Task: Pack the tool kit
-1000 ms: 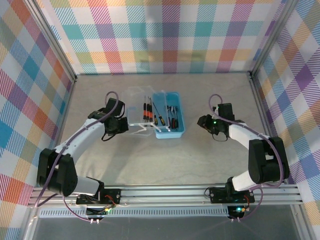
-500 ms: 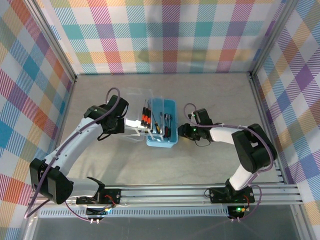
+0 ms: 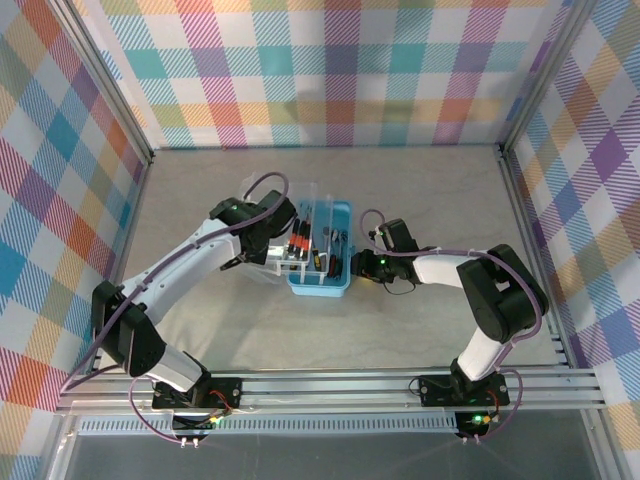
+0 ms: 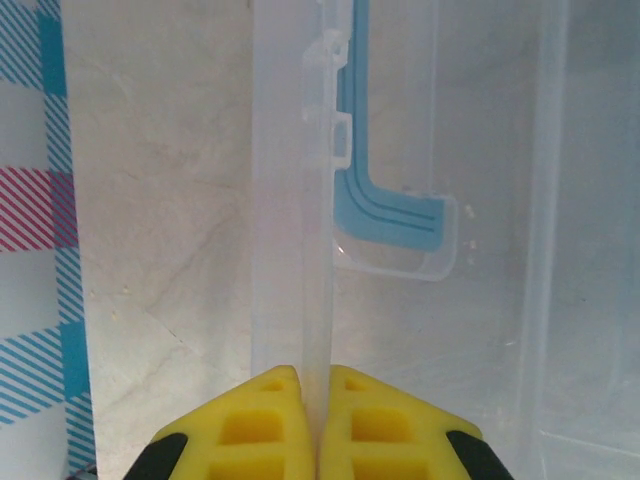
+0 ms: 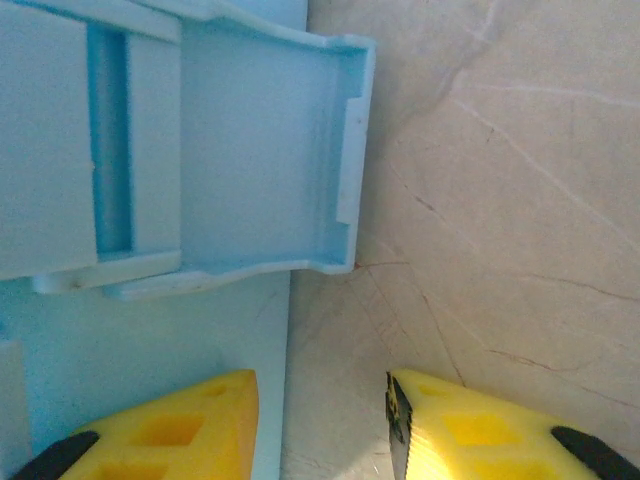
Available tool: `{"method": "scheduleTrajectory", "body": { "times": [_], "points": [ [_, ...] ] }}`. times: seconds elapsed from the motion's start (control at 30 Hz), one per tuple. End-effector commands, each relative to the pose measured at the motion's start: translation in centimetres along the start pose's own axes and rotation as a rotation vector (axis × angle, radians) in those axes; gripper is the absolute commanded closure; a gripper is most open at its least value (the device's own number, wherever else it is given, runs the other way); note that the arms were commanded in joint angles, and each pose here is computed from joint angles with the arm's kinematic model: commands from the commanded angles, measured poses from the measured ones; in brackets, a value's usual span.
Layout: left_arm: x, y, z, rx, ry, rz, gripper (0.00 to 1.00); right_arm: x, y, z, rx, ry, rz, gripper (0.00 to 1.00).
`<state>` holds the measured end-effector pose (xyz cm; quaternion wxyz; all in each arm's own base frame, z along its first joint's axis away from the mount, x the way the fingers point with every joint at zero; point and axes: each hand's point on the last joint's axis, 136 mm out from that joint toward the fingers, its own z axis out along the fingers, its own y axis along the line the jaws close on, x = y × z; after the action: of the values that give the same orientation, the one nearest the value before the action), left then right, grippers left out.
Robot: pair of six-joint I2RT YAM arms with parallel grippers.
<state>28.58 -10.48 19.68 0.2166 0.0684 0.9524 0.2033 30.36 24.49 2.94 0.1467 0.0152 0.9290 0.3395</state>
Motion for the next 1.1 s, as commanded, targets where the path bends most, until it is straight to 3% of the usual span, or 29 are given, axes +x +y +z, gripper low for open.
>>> {"method": "scheduleTrajectory", "body": {
  "times": [0.0, 0.23, 0.5, 0.67, 1.07],
  "points": [
    [-1.9, -4.9, -3.4, 0.174, -0.065, 0.004, 1.00, -0.2, 3.6, 0.5, -0.119, 0.006, -0.054, 0.60],
    [-2.1, -11.0, -6.1, 0.261, -0.089, 0.073, 0.99, -0.3, 3.1, 0.5, -0.090, -0.008, -0.054, 0.60],
    [-1.7, -15.5, -8.2, 0.340, -0.110, 0.119, 0.87, -1.1, 1.3, -0.9, 0.015, -0.099, -0.033, 0.58],
    [-1.8, -16.9, -9.1, 0.396, -0.116, 0.113, 0.83, -1.4, 1.0, -1.4, 0.033, -0.121, -0.023, 0.58],
    [-3.2, -17.4, -11.8, 0.502, -0.175, 0.069, 0.55, -2.9, -1.6, -4.3, 0.124, -0.235, 0.046, 0.55]
  ]
}}
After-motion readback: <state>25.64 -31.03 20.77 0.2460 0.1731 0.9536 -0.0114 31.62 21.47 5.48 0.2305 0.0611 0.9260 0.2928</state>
